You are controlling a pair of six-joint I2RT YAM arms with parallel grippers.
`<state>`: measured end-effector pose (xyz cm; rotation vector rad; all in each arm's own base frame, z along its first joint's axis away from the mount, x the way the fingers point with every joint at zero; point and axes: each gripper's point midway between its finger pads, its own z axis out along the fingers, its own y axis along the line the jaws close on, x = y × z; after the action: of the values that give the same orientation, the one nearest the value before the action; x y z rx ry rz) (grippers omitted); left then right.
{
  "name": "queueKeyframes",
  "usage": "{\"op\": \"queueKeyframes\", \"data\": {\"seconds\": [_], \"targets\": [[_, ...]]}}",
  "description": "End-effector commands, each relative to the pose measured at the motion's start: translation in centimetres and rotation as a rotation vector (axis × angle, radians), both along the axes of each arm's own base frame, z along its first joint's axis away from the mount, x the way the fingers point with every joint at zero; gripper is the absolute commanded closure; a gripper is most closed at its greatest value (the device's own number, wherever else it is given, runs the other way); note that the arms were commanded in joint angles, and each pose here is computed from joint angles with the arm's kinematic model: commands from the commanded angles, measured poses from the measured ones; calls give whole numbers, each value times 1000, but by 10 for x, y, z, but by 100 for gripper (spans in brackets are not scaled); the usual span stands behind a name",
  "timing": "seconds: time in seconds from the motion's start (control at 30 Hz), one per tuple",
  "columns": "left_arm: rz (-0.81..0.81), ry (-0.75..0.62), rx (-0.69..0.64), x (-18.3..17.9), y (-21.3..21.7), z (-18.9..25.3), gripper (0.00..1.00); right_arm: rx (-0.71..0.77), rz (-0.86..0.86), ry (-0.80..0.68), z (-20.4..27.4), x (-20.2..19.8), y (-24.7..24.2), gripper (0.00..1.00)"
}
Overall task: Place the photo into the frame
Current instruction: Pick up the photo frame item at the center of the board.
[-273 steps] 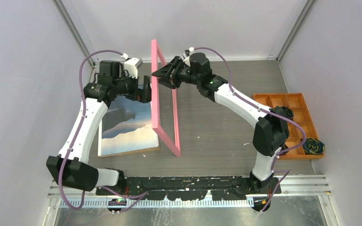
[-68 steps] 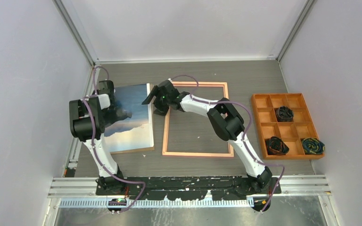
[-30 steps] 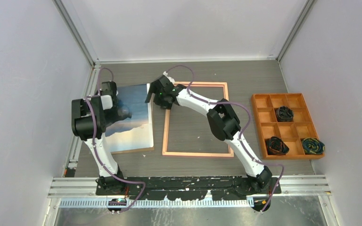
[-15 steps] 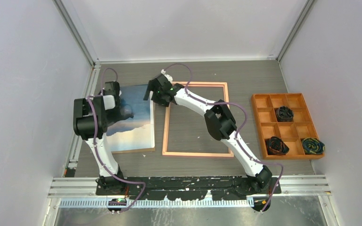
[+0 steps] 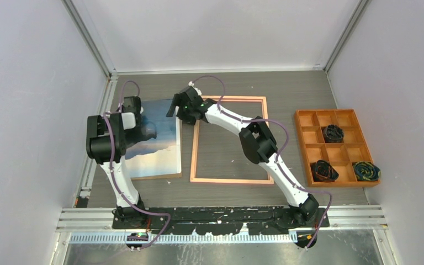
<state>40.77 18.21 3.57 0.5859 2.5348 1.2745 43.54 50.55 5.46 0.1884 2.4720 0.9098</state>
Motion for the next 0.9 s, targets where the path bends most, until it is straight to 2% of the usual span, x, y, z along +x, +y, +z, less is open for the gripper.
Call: {"op": "queueKeyframes", "data": {"seconds": [0.0,0.37,0.67,0.77,0.87], "targets": [[-115,118,-201,-11,-37,-65,48,167,41,-67,59,-6,25,14],[-125,128,-202,-9,-38,-61,49,367,74,-113,136,-18,36,17],[-123,131,-192,-9,-36,-61,50,429,99,-100,153,-32,37,17],[-124,133,-202,-8,-37,-59,51,510,147,-87,163,-40,45,17],[-121,133,-210,-8,-38,-58,51,517,190,-56,157,-46,51,18]]}}
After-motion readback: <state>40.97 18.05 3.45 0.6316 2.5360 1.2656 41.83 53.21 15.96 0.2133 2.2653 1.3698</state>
